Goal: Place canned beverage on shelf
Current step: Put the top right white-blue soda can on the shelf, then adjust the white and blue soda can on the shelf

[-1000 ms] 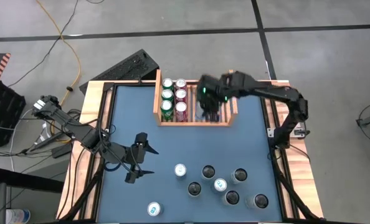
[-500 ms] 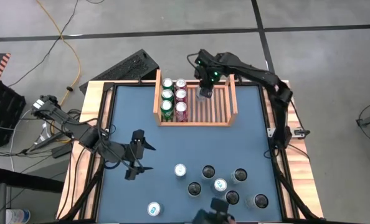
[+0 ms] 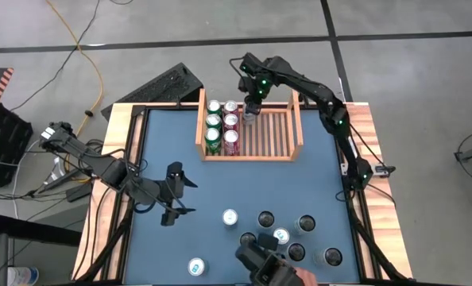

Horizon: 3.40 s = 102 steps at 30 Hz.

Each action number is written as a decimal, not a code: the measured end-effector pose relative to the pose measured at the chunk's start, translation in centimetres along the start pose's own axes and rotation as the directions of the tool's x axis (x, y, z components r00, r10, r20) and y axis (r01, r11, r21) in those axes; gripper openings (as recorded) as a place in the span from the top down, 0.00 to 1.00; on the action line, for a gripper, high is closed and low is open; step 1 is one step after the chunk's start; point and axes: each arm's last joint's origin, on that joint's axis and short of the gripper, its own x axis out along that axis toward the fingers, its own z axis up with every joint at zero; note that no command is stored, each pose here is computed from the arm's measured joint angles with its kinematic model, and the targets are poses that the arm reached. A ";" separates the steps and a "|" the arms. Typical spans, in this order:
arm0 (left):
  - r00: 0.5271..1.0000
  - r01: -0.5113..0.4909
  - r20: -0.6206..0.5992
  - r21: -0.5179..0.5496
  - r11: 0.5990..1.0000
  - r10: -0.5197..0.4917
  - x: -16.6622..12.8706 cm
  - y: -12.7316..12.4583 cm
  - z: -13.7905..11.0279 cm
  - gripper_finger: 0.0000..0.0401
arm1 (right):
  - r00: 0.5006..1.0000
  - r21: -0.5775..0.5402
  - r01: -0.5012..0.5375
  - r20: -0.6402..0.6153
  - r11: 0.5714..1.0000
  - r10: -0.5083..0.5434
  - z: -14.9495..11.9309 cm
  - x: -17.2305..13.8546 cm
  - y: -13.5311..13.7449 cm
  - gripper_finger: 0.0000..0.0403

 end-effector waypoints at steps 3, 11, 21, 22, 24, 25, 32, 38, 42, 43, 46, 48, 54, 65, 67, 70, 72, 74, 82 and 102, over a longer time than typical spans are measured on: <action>1.000 -0.010 0.004 -0.011 1.000 0.010 -0.1 0.1 0.0 0.15 | 1.000 0.009 -0.008 -0.016 1.000 0.008 -0.1 0.4 -0.2 0.62; 1.000 -0.013 0.003 -0.014 1.000 0.013 0.0 0.1 0.0 0.15 | 1.000 -0.004 -0.003 0.029 1.000 0.003 0.3 0.4 -0.2 0.62; 1.000 -0.016 0.004 -0.014 1.000 0.016 0.0 0.1 0.0 0.15 | 0.999 -0.003 -0.003 0.037 1.000 0.003 0.4 0.6 -0.4 0.62; 1.000 -0.016 0.004 -0.014 1.000 0.016 0.0 0.1 0.0 0.15 | 0.999 -0.005 -0.001 0.042 1.000 0.001 0.4 0.6 -0.3 0.62; 1.000 -0.016 0.004 -0.014 1.000 0.016 0.0 0.1 0.0 0.15 | 0.999 -0.006 0.001 0.049 1.000 -0.001 0.5 0.6 -0.3 0.56; 1.000 -0.016 0.004 -0.014 1.000 0.016 0.0 0.1 0.0 0.15 | 0.999 -0.006 0.001 0.049 1.000 -0.001 0.5 0.7 -0.3 0.52; 1.000 -0.016 0.004 -0.010 1.000 0.016 0.0 0.1 0.0 0.15 | 0.999 -0.002 0.000 0.046 1.000 0.001 0.6 0.7 0.0 0.34; 1.000 -0.015 0.004 -0.011 1.000 0.015 0.0 0.1 0.0 0.15 | 0.999 -0.011 -0.003 0.046 1.000 0.003 0.7 0.8 0.3 0.34; 1.000 -0.015 0.004 -0.014 1.000 0.015 0.0 0.1 0.0 0.15 | 0.999 -0.009 -0.004 0.037 1.000 0.005 0.6 0.8 0.3 0.33; 1.000 -0.015 0.004 -0.015 1.000 0.015 0.0 0.1 0.0 0.15 | 0.999 -0.009 -0.005 0.034 1.000 0.005 0.6 0.6 0.3 0.33; 1.000 -0.008 0.003 -0.016 1.000 0.008 0.0 0.0 0.0 0.15 | 0.999 -0.009 -0.003 0.040 1.000 0.003 0.5 -0.3 0.4 0.33; 1.000 -0.008 0.003 -0.016 1.000 0.008 0.0 0.0 0.0 0.15 | 0.999 -0.009 0.000 0.045 1.000 0.001 0.3 -1.5 0.6 0.33; 1.000 0.011 0.010 -0.015 1.000 -0.011 0.0 0.0 0.1 0.15 | 0.999 -0.009 0.000 0.052 1.000 0.000 -0.7 -5.8 1.6 0.33; 0.997 0.062 0.058 -0.050 0.997 -0.059 -0.1 -0.3 0.7 0.15 | 0.991 -0.021 0.022 0.133 1.000 -0.019 -2.5 -12.6 3.2 0.33; 0.995 0.074 0.076 -0.059 0.995 -0.070 -0.1 -0.3 0.9 0.15 | 0.994 -0.021 0.006 0.107 1.000 -0.004 -3.0 -13.1 3.5 0.33; 0.994 0.080 0.085 -0.078 0.994 -0.073 -0.1 -0.4 1.0 0.15 | 0.996 -0.016 -0.074 0.046 0.997 0.075 -4.0 -13.7 4.0 0.33; 0.993 0.081 0.087 -0.088 0.993 -0.074 -0.1 -0.4 1.0 0.15 | 0.990 0.006 -0.134 0.044 0.991 0.134 -4.5 -14.3 4.6 0.33; 0.993 0.084 0.094 -0.091 0.992 -0.075 -0.1 -0.4 1.1 0.15 | 0.982 0.046 -0.180 0.074 0.983 0.176 -4.7 -15.2 5.7 0.33; 0.991 0.102 0.094 -0.071 0.992 -0.095 -0.2 -0.7 1.0 0.15 | 0.954 -0.010 -0.282 0.098 0.959 0.282 -7.6 -19.9 13.9 0.33; 0.989 0.099 0.113 0.002 0.995 -0.098 -0.1 -1.0 1.2 0.15 | 0.979 -0.246 0.083 0.202 0.966 -0.033 -12.5 -15.6 33.4 0.33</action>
